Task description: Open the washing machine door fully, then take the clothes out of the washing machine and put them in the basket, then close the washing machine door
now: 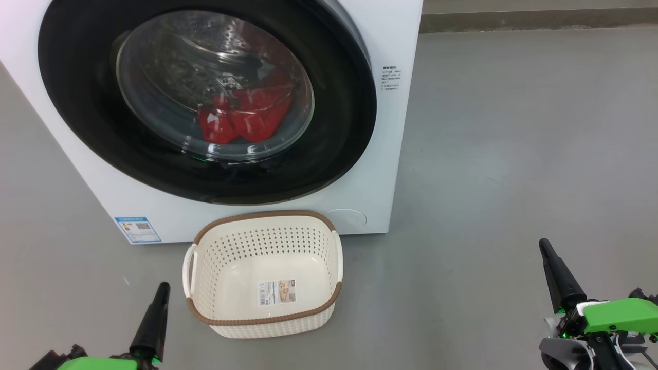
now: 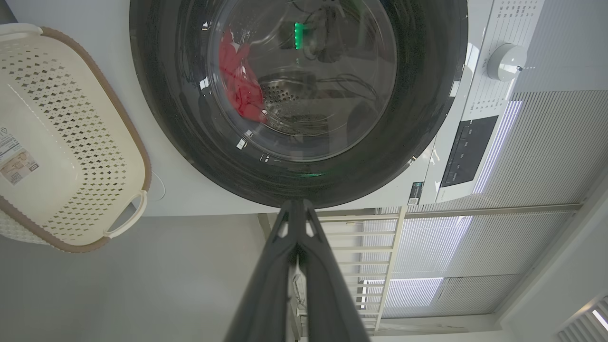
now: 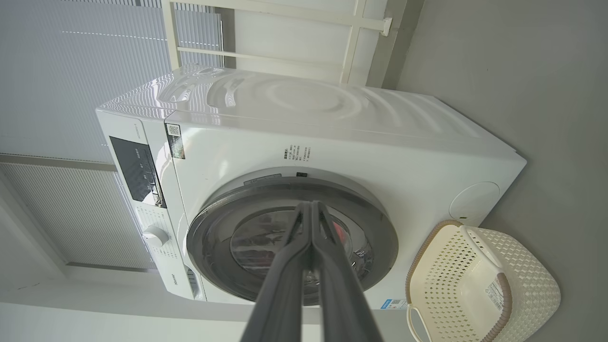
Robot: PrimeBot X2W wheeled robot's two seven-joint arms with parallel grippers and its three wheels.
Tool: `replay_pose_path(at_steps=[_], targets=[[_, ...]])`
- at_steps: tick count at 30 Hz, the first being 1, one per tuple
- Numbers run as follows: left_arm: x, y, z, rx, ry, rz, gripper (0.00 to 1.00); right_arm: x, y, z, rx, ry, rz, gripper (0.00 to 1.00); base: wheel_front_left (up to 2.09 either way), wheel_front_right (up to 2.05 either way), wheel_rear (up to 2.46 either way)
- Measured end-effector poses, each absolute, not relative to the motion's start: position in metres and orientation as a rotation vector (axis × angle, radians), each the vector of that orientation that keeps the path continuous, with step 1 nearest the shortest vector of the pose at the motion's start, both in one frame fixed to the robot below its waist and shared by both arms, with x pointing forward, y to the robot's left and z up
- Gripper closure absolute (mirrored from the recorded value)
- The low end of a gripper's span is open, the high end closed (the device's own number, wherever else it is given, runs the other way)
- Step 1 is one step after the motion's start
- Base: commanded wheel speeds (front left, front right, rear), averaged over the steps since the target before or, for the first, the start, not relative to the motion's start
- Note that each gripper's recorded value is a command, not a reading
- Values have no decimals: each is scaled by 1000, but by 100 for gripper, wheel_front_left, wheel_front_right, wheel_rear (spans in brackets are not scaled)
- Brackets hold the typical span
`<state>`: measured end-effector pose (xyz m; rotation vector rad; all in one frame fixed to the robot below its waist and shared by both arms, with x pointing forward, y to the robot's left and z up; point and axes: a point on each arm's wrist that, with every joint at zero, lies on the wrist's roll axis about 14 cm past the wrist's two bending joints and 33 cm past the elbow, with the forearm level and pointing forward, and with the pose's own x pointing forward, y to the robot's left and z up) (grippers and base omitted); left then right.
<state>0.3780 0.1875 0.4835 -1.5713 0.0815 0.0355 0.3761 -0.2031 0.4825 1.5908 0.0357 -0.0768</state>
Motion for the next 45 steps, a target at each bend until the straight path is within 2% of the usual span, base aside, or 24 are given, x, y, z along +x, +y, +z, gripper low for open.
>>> replay_pose_path(at_steps=[12,13,21,37,45], targets=[[378,188,483,-1571,82,35,100,376,-203,483,1591,36,-77,100,0,0,0],[377,187,481,-1572,88,41,0,375,-202,480,1593,41,-82,0,0,0,0],[352,177,435,-1594,209,144,0,348,-190,431,1623,168,-198,0,0,0,0],[362,161,446,-1566,205,95,0,353,-185,437,1598,150,-184,0,0,0,0],[365,157,451,-1495,201,74,0,353,-183,439,1512,159,-169,0,0,0,0]])
